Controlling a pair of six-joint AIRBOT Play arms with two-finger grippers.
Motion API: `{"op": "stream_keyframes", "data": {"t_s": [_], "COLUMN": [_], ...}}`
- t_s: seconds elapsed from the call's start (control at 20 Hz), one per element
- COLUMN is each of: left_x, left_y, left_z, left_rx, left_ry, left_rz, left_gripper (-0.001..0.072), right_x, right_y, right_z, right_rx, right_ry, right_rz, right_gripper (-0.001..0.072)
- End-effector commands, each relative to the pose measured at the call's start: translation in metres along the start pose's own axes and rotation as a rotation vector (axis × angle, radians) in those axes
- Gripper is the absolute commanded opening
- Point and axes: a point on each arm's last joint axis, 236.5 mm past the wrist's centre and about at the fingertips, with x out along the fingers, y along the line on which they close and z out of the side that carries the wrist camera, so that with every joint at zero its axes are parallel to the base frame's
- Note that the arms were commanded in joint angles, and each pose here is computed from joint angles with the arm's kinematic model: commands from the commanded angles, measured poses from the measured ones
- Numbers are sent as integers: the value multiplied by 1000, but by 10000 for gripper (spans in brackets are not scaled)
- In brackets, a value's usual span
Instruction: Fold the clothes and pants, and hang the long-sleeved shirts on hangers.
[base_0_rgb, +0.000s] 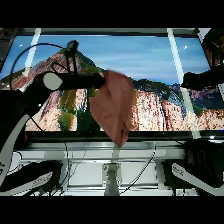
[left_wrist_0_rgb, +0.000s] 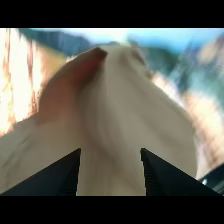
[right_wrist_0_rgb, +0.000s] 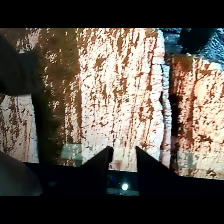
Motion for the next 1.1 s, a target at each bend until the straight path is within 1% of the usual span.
{"op": "stream_keyframes", "data": {"t_s": [0.0,0.1,0.15,0.2,0.25,0.3,0.35,0.45,0.5,0.55,0.65,0.7,0.75,0.85,0.9,0.95,1.0,1.05], "left_x": [15,5,-1,-6,-10,-13,-14,-16,-18,-19,-19,-17,-13,0,7,15,24,31], "left_y": [31,38,41,43,45,48,51,68,81,93,108,113,113,100,96,92,87,84], "left_z": [-34,-24,-19,-15,-12,-11,-12,-23,-35,-51,-92,-111,-124,-140,-143,-144,-145,-148], "left_rx": [82,68,63,59,55,54,48,67,76,48,-61,-129,-201,-333,-348,-343,-368,-406], "left_ry": [144,111,95,81,73,70,78,129,174,228,342,384,405,433,443,443,444,455], "left_rz": [107,119,124,128,133,139,144,191,228,243,230,213,181,97,68,38,7,-13], "left_gripper": [442,442,441,412,290,134,16,13,12,12,12,12,13,17,154,431,561,561], "right_x": [1,4,7,10,14,19,26,46,57,66,66,66,70,87,91,93,93,92], "right_y": [-10,-12,-13,-14,-16,-16,-14,2,23,53,106,121,127,122,120,118,117,117], "right_z": [16,28,34,39,44,46,45,37,30,20,7,9,16,32,42,48,52,54], "right_rx": [-6,-3,-2,0,3,7,13,28,17,6,-12,8,42,100,124,150,151,149], "right_ry": [-65,-105,-124,-137,-147,-144,-126,-52,7,80,187,207,207,162,124,102,87,81], "right_rz": [-41,-44,-46,-47,-47,-42,-27,69,177,337,652,753,807,791,774,765,759,757], "right_gripper": [266,259,199,15,11,11,9,6,5,5,7,8,10,15,65,193,289,328]}}
